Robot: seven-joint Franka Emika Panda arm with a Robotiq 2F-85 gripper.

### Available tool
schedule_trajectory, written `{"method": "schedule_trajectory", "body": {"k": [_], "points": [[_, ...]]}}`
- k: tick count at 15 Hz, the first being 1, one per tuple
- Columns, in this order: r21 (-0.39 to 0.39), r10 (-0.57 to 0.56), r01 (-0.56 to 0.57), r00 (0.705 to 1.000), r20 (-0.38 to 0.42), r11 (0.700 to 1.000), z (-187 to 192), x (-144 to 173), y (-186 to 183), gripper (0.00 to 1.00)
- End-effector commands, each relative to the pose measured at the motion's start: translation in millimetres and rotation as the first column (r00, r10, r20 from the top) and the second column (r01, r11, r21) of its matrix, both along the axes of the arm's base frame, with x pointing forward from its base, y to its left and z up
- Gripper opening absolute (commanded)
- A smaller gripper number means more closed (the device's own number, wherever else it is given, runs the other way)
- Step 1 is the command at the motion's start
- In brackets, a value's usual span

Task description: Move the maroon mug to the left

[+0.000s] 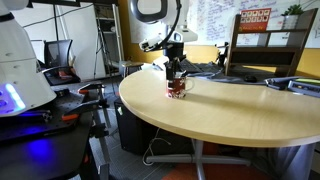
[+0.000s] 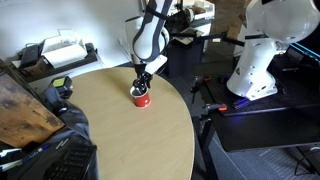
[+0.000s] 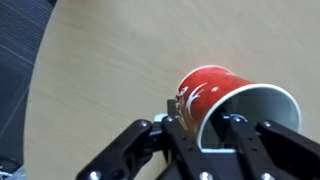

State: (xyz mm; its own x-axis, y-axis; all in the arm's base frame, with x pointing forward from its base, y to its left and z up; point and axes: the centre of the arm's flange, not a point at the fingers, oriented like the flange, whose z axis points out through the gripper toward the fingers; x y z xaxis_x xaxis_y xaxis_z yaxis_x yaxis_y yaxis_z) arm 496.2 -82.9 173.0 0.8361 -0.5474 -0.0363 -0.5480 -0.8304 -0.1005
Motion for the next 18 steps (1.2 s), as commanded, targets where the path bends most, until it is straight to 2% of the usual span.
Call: {"method": "schedule_trajectory", "body": {"k": [1, 3, 7, 12, 15, 18], "points": [[-0.034, -0.006, 0.006, 1.000, 0.006, 0.999, 0.6, 1.9, 6.6, 0.12], [-0.042, 0.000, 0.000, 1.000, 0.011, 0.999, 1.8, 1.9, 10.0, 0.00], [-0.053, 0.029, -0.026, 0.998, 0.048, 0.998, 10.9, -10.7, 16.9, 0.02], [-0.105, 0.117, -0.104, 0.985, 0.129, 0.989, 21.7, -29.7, 50.8, 0.02], [-0.096, 0.175, -0.164, 0.977, 0.122, 0.982, 31.1, -17.6, 77.4, 0.02], [-0.089, 0.253, -0.245, 0.963, 0.090, 0.965, 40.8, 7.4, 104.7, 0.02]]}}
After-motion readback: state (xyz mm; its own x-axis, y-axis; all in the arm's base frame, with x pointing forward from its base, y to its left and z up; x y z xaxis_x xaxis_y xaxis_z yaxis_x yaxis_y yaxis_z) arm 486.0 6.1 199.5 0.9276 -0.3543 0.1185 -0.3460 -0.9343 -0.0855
